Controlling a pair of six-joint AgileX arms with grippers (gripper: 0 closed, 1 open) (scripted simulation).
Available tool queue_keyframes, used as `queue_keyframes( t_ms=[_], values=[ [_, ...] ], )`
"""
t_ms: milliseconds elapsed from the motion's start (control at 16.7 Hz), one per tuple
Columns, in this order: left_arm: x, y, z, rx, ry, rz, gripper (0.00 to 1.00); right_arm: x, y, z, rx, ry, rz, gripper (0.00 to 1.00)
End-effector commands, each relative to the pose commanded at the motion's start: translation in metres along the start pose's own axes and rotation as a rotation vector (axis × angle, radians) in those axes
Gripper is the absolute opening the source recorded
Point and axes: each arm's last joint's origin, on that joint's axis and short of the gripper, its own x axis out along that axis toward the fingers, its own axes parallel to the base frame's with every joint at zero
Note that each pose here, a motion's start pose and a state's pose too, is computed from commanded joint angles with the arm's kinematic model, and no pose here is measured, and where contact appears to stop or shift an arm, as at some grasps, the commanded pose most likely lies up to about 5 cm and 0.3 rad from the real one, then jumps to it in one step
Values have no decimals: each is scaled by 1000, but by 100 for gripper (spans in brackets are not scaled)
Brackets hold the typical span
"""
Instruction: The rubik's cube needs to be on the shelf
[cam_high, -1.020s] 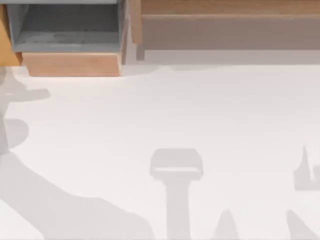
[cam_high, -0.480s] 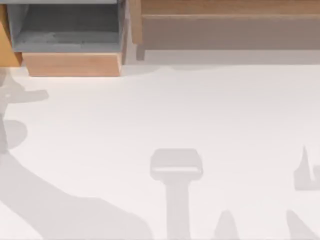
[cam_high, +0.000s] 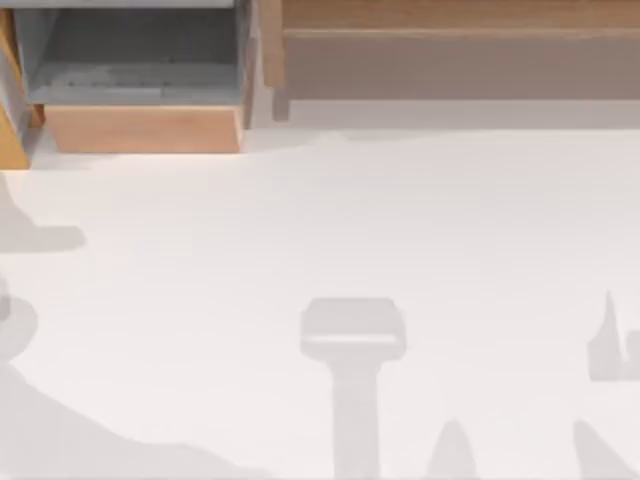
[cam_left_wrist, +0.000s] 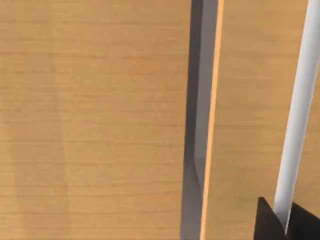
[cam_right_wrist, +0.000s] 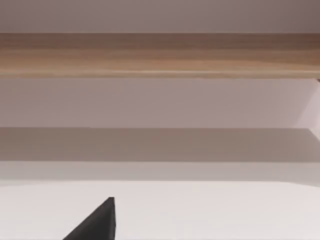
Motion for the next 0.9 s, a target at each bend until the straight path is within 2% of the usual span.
queue_keyframes(
  t_ms=[360, 720, 900],
  values=[
    [-5, 0, 0, 3, -2, 0, 0, 0, 0, 0, 0, 0, 0, 100],
    [-59, -3, 0, -7, 0, -8, 0, 0, 0, 0, 0, 0, 0, 100],
    [-64, -3, 0, -1, 0, -4, 0, 0, 0, 0, 0, 0, 0, 100]
  ],
)
